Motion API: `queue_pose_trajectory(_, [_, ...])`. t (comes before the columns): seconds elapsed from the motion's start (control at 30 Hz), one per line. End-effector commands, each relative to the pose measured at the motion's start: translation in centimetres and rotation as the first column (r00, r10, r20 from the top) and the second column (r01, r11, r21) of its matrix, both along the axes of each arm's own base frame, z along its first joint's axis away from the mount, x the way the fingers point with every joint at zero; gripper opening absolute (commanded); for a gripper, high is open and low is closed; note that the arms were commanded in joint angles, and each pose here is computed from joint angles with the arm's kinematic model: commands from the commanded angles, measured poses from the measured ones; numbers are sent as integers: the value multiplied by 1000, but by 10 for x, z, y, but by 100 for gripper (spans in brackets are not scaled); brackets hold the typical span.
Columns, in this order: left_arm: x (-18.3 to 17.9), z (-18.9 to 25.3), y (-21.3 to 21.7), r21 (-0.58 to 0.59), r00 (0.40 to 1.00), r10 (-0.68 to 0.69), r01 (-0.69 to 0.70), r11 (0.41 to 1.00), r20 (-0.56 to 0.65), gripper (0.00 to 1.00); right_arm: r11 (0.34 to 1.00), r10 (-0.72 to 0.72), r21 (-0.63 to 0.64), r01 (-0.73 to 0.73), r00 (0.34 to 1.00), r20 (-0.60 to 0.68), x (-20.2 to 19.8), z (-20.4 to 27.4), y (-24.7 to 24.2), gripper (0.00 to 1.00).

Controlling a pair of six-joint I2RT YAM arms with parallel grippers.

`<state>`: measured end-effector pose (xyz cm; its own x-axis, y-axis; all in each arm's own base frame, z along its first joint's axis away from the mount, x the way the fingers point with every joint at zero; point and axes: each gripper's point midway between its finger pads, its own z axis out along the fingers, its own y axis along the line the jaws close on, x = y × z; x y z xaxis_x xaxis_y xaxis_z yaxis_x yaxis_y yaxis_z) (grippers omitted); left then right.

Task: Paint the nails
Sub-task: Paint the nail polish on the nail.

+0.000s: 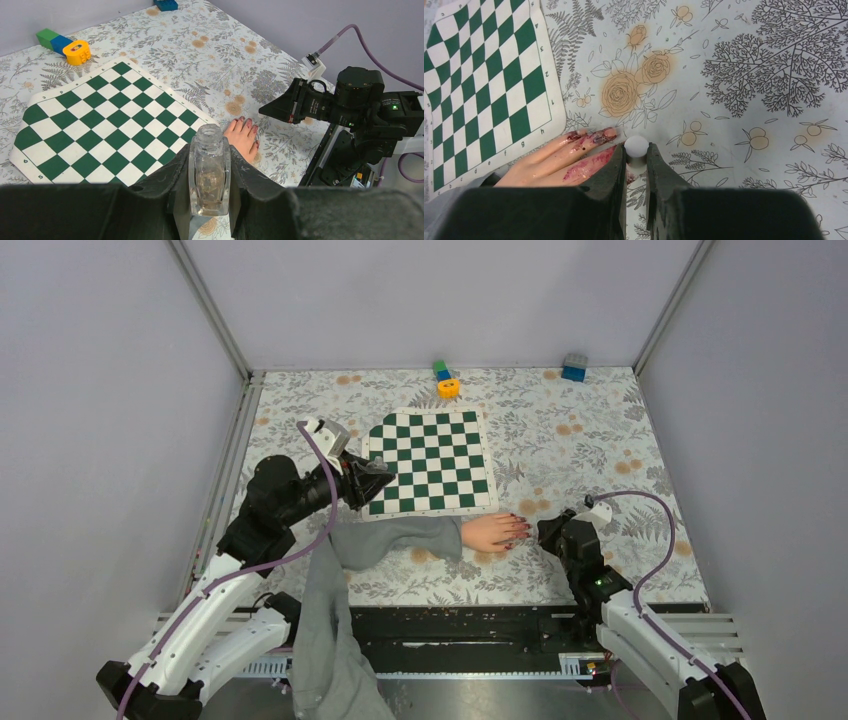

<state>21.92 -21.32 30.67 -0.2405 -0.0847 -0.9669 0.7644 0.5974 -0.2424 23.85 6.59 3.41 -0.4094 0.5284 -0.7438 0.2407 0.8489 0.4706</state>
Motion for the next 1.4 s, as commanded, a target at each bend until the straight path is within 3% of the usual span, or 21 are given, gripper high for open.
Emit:
queue_pose_trajectory(0.0, [-1, 24, 0, -44, 998, -3, 6, 999, 63, 0, 1000, -1, 21, -1, 997, 79, 14, 25, 4, 0])
queue_pose_trajectory(1.37, [1, 22, -1, -41, 999, -4, 6, 999, 54, 0, 996, -92, 8, 91, 994, 67, 18, 21, -10, 0])
